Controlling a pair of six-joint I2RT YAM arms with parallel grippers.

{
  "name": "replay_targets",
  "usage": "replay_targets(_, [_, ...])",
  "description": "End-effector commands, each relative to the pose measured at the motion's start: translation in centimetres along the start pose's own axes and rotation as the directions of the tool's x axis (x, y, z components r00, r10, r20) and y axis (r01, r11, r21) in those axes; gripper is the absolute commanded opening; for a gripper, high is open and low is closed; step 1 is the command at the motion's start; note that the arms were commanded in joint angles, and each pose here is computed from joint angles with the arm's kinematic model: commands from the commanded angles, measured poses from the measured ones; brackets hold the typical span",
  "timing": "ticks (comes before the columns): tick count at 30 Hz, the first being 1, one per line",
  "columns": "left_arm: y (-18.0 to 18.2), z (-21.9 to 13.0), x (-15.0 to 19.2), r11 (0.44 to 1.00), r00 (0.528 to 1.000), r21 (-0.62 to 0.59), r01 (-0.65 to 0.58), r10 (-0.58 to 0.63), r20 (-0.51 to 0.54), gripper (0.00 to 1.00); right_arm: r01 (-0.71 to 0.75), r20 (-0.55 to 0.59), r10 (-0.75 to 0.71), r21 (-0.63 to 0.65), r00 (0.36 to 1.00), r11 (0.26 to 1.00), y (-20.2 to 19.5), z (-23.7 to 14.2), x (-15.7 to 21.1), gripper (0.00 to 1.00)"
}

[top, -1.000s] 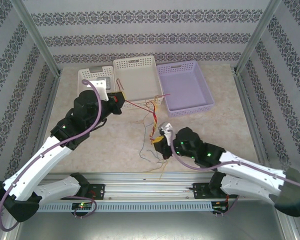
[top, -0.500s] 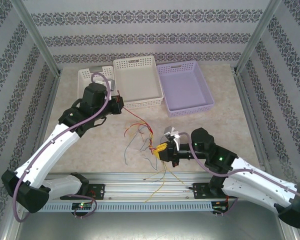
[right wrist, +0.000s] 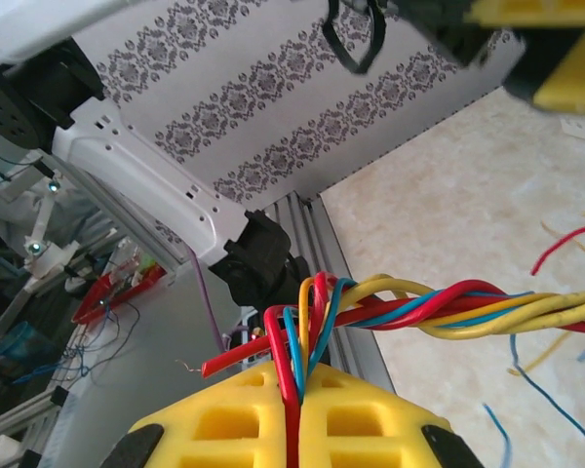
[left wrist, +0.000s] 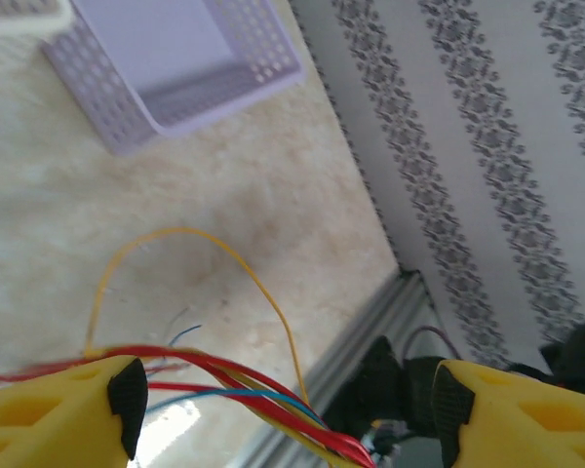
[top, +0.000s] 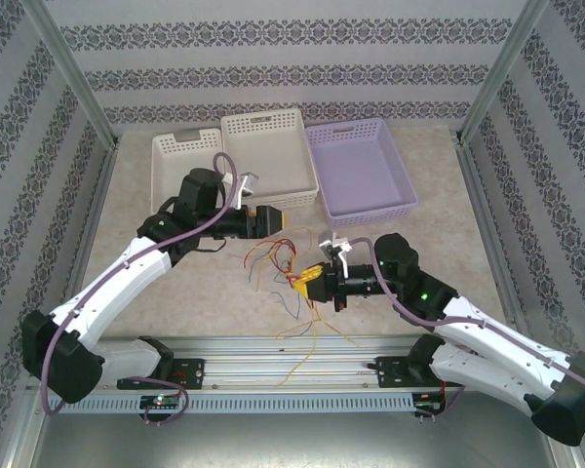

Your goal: Untangle the cables

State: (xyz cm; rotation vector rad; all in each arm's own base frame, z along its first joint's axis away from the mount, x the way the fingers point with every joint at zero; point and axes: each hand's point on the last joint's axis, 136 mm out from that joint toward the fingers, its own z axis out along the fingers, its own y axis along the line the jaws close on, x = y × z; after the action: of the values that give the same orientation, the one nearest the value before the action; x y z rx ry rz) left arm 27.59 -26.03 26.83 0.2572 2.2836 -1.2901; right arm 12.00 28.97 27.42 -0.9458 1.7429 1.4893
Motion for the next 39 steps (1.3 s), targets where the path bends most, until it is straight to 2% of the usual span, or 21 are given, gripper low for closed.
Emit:
replay_targets(1, [-3.7,0.6,0.4,0.975,1.000,0.224,0.004,0.003,-0.030,0.80,0.063,0.064,-0.058,-0.083,0.996,0.995,2.3,-0.3,-3.0,0.00])
replay_targets(9, [-5.7,1.8,1.7,0.889,0.992,0.447,0.102,-0.059,-0.110,0.85,0.077,0.067,-0.069,-0.113,0.995,0.991,2.8,-0.1,-4.0,0.00])
replay_targets(15, [-5.7,2.4,2.8,0.830,0.976,0.527,0.183,-0.090,-0.196,0.86,0.089,0.051,-0.085,-0.071,0.995,0.993,2.0,-0.1,-3.6,0.00])
replay_targets(22, [-5.6,2.6,3.6,0.787,0.964,0.573,0.226,-0.095,-0.250,0.75,0.108,0.067,-0.108,0.006,0.992,0.994,0.6,-1.0,-3.8,0.00])
replay_targets(25, [-4.8,3.0,4.1,0.805,0.959,0.544,0.238,-0.105,-0.264,0.73,0.126,0.093,-0.130,0.041,0.987,0.991,0.4,-1.9,-4.3,0.00])
replay_targets(31, [-1.9,3.5,5.4,0.932,0.962,0.324,0.163,-0.077,-0.262,0.80,0.173,0.123,-0.182,0.079,0.976,0.982,0.5,-3.5,-5.1,0.00])
replay_targets(37, [-0.9,3.5,5.5,0.953,0.967,0.271,0.135,-0.068,-0.245,0.79,0.189,0.158,-0.196,0.060,0.968,0.980,1.0,-3.9,-5.7,0.00])
replay_targets(39, [-1.2,3.2,5.8,0.949,0.974,0.298,0.101,-0.034,-0.224,0.78,0.197,0.193,-0.203,0.047,0.960,0.979,1.4,-4.5,-6.2,0.00])
